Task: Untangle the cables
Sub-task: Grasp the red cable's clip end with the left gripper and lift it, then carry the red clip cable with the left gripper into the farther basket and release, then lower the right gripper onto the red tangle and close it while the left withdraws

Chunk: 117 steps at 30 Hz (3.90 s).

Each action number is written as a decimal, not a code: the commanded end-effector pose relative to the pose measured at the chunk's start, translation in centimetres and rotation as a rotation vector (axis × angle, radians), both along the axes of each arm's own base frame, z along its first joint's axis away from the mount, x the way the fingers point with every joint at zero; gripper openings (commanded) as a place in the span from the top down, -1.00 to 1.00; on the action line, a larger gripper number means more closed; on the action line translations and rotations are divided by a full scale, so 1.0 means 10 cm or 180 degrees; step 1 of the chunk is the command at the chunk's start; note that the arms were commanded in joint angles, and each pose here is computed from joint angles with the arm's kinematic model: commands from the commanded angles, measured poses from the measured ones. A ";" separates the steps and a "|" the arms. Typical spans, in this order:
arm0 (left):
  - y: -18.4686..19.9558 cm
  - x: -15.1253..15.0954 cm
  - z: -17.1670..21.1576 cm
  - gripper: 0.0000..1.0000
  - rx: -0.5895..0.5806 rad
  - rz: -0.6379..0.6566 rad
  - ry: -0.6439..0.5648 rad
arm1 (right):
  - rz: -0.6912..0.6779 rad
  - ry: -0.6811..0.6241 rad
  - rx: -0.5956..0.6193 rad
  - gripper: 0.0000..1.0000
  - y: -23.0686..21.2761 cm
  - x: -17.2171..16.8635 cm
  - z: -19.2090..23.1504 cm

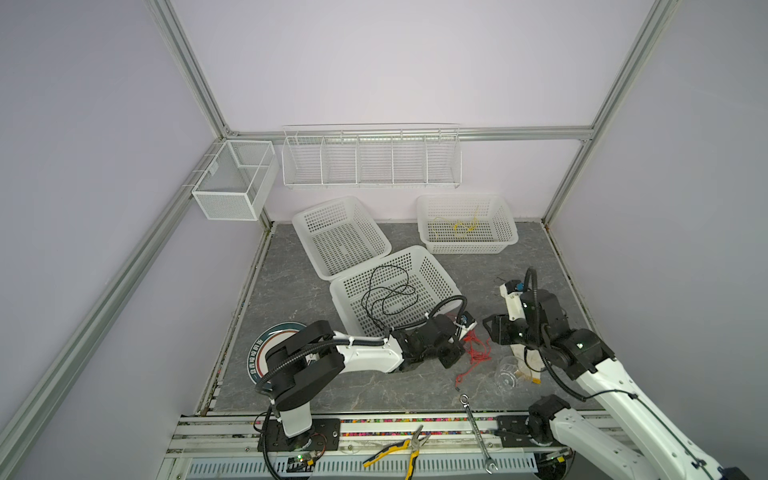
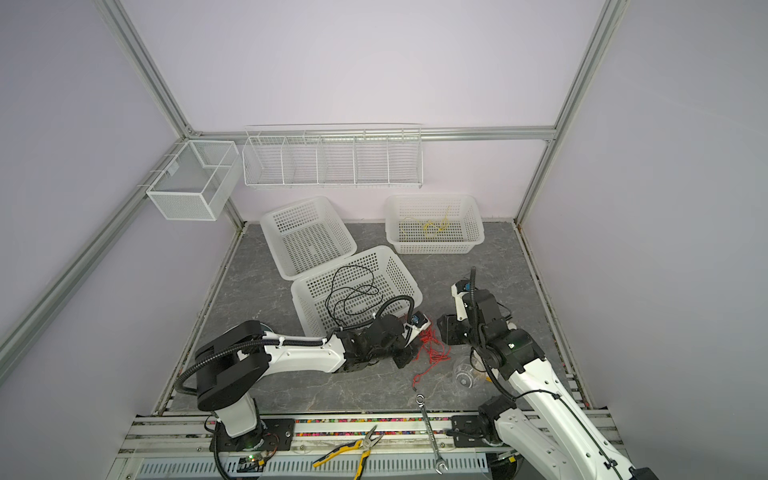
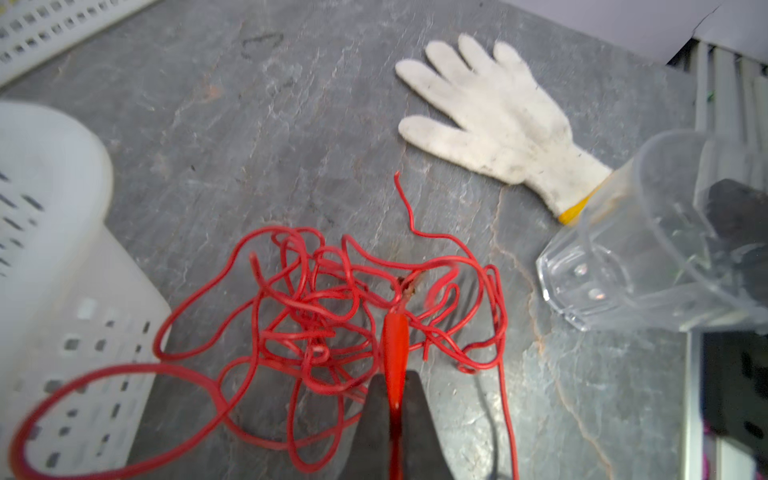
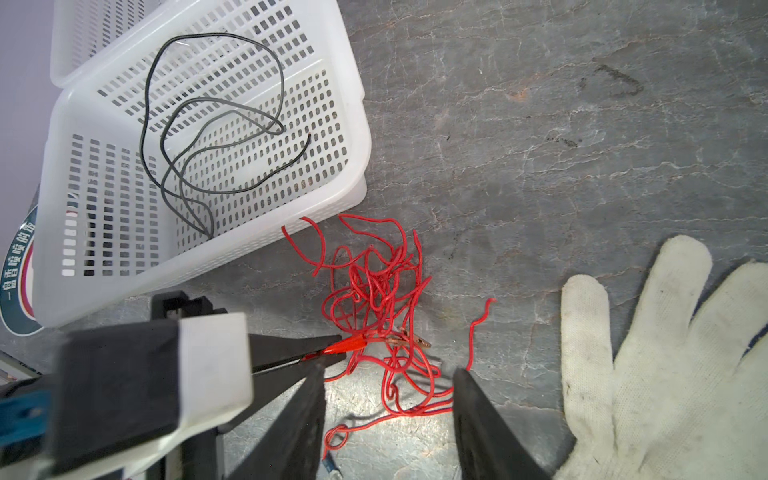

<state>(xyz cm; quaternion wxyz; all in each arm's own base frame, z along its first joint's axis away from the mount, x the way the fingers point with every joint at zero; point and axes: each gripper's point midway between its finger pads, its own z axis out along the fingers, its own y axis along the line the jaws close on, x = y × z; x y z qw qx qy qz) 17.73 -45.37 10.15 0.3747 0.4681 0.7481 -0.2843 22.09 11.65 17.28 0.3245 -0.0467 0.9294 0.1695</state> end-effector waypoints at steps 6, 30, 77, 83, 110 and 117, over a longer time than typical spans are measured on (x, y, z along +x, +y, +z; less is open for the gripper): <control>-0.14 -0.07 0.95 1.00 -0.0537 -0.0244 -0.0247 | -0.0126 -0.0118 0.0048 -0.02 -0.02 0.05 -0.05; 0.25 0.62 2.23 1.00 -0.0797 0.0678 -0.1014 | -0.0150 -0.0773 0.0167 -0.13 -0.07 0.12 0.27; 3.00 3.33 0.39 1.00 0.0673 0.3461 -0.0127 | 0.0029 -0.0534 0.0159 -0.37 0.23 0.50 -0.02; 3.03 3.32 0.36 0.57 0.0680 0.3491 -0.0076 | 0.0025 -0.0527 0.0139 -0.37 0.23 0.51 -0.04; 1.99 1.98 1.19 -0.22 -0.0135 0.1944 -0.0330 | 0.0444 0.0102 -0.0019 -0.18 0.40 0.32 -0.43; 1.60 1.34 1.26 -0.22 -0.0482 0.1367 -0.0388 | 0.0679 0.0078 -0.0050 -0.10 0.61 0.27 -0.47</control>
